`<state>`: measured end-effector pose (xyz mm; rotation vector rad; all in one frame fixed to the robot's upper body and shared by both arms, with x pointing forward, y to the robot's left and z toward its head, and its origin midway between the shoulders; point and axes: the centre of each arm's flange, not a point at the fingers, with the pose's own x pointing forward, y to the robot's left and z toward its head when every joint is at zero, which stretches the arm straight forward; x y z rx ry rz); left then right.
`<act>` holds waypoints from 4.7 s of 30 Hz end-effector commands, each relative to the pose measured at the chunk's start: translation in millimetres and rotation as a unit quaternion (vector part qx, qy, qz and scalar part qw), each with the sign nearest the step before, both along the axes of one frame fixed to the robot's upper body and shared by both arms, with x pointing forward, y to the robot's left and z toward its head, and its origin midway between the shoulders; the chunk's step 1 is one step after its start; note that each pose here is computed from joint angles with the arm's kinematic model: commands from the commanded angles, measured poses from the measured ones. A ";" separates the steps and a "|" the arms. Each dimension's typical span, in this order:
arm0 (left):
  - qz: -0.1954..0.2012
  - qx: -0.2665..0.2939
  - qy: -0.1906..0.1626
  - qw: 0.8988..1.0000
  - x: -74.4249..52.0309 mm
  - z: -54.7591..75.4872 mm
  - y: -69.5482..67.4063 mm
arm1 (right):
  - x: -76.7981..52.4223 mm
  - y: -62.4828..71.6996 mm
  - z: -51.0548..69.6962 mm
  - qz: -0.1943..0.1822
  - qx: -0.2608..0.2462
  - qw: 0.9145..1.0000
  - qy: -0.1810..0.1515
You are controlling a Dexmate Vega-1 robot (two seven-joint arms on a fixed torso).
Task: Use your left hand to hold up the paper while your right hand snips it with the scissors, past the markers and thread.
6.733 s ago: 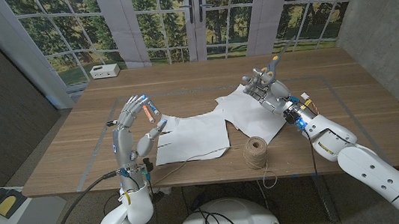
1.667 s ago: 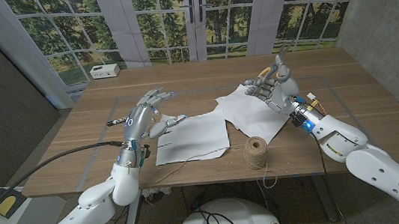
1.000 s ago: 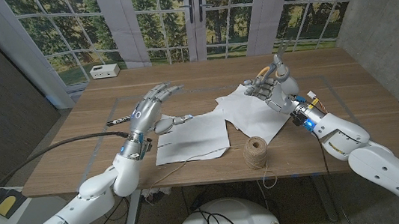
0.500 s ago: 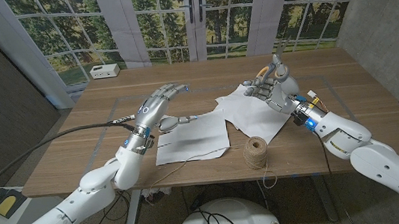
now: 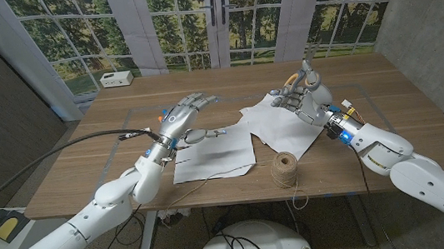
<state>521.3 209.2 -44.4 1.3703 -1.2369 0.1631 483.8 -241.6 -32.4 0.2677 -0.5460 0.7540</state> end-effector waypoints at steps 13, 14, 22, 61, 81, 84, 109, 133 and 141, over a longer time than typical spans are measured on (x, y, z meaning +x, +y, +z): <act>0.084 0.122 -0.053 0.988 -0.2 5.3 -40.0 | 4.9 -2.1 -0.5 0.007 -0.003 1.000 0.002; 0.089 0.127 -0.059 0.986 -0.9 5.1 -41.6 | 5.0 -2.1 -0.5 0.007 -0.004 1.000 0.002; 0.118 0.171 -0.095 0.974 -5.5 2.7 -54.7 | 5.2 -3.1 -1.7 0.010 -0.004 1.000 0.000; 0.150 0.227 -0.159 0.949 14.2 -11.3 -94.4 | 4.3 -2.1 2.2 0.014 -0.013 1.000 0.000; 0.137 0.229 -0.165 0.949 24.4 -17.7 -107.0 | 6.0 -4.6 1.3 0.014 -0.009 1.000 -0.002; 0.137 0.232 -0.167 0.949 24.7 -19.4 -109.4 | 5.0 -5.1 0.8 0.015 -0.008 1.000 -0.002; 0.150 0.222 -0.174 0.948 34.3 -35.0 -120.8 | -3.7 -6.7 -3.0 0.015 -0.008 1.000 -0.005; 0.150 0.228 -0.184 0.944 46.1 -45.1 -128.4 | -4.5 -10.3 -3.5 0.017 -0.002 1.000 -0.005; 0.148 0.237 -0.180 0.943 50.5 -48.9 -131.7 | -3.9 -11.8 -3.7 0.019 -0.001 1.000 -0.005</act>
